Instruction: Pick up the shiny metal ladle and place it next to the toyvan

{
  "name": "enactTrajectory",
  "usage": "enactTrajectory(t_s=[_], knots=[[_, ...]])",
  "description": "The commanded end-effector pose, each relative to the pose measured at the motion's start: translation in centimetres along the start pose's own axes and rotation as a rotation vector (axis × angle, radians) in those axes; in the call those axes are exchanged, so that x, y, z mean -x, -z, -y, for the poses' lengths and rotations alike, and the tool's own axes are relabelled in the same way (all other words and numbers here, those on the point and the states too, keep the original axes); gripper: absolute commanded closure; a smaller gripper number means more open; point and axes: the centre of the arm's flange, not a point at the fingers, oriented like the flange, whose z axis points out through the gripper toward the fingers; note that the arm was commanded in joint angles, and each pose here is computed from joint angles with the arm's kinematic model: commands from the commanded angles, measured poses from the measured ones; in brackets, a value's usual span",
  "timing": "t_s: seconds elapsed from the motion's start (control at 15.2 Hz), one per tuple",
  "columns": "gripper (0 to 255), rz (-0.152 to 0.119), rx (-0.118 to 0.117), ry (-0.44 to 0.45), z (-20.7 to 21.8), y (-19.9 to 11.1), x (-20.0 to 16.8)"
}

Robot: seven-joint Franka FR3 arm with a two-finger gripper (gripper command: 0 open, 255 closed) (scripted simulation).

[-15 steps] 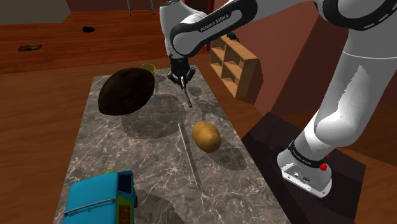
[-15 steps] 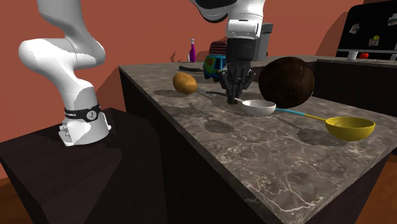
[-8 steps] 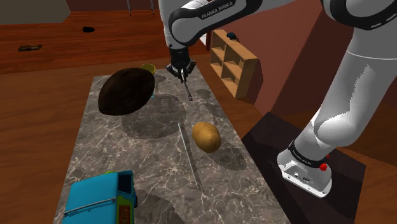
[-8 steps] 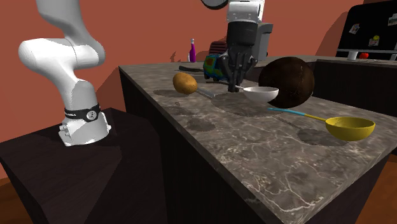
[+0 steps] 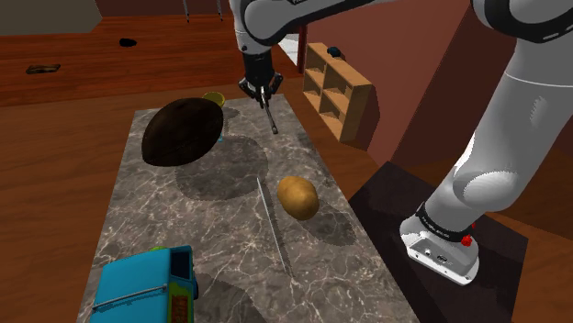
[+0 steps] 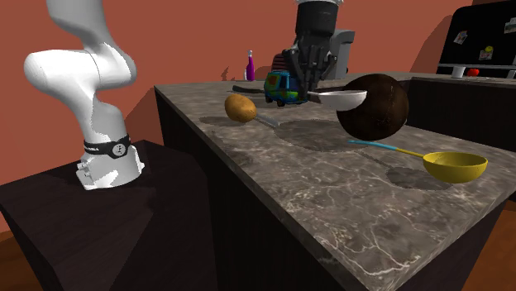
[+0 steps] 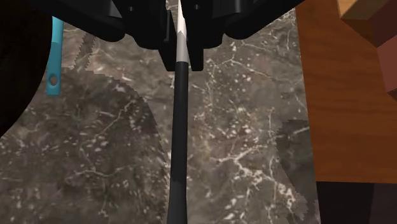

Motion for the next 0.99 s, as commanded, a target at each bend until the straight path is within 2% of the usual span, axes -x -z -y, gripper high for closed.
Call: enactTrajectory(t_s=[0.0, 0.92], knots=[[255, 0.000, 0.000, 0.000, -0.1, 1.1, 0.0], [255, 0.000, 0.000, 0.000, -0.9, 8.4, -0.2]])
